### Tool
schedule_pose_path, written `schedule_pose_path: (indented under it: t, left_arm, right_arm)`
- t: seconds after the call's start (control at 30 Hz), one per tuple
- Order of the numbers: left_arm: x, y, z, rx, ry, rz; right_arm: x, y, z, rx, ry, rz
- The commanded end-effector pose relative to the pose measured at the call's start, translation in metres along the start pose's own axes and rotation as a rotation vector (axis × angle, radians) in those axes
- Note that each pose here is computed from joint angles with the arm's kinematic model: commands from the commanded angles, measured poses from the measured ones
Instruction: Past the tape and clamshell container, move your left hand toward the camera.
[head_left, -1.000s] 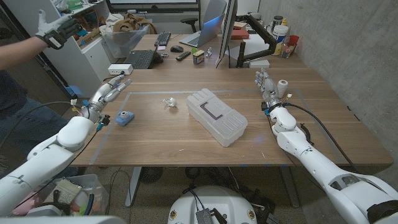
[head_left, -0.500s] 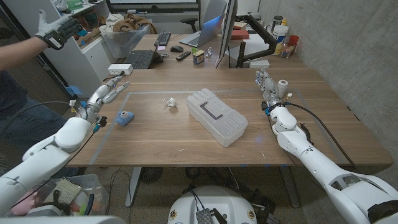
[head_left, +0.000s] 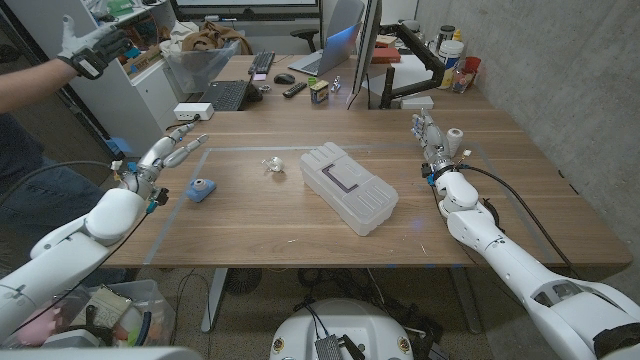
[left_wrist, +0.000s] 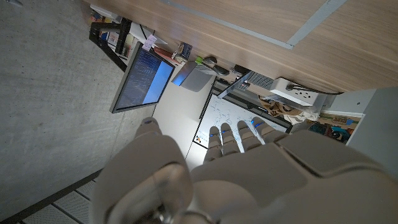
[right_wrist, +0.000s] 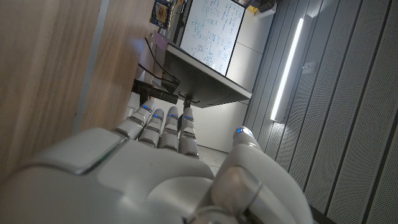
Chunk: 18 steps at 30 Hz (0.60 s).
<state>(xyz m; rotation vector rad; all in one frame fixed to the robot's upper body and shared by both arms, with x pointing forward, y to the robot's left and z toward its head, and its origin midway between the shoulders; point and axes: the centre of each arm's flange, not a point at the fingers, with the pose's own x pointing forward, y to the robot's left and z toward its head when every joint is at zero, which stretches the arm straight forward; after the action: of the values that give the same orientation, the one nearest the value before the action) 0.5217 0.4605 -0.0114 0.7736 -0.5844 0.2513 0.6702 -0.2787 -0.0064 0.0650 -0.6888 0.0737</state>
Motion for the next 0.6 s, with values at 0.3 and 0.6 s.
schedule_pose_path:
  t: [0.3, 0.6]
  left_arm:
    - [-0.0064, 0.0071, -0.0042, 0.124, 0.008, 0.021]
    - [-0.0045, 0.0059, -0.0074, 0.154, 0.013, 0.032]
  right_arm:
    - [0.0011, -0.0018, 0.0019, -0.014, -0.006, 0.004]
    - [-0.0013, -0.0043, 0.005, -0.013, -0.011, 0.006]
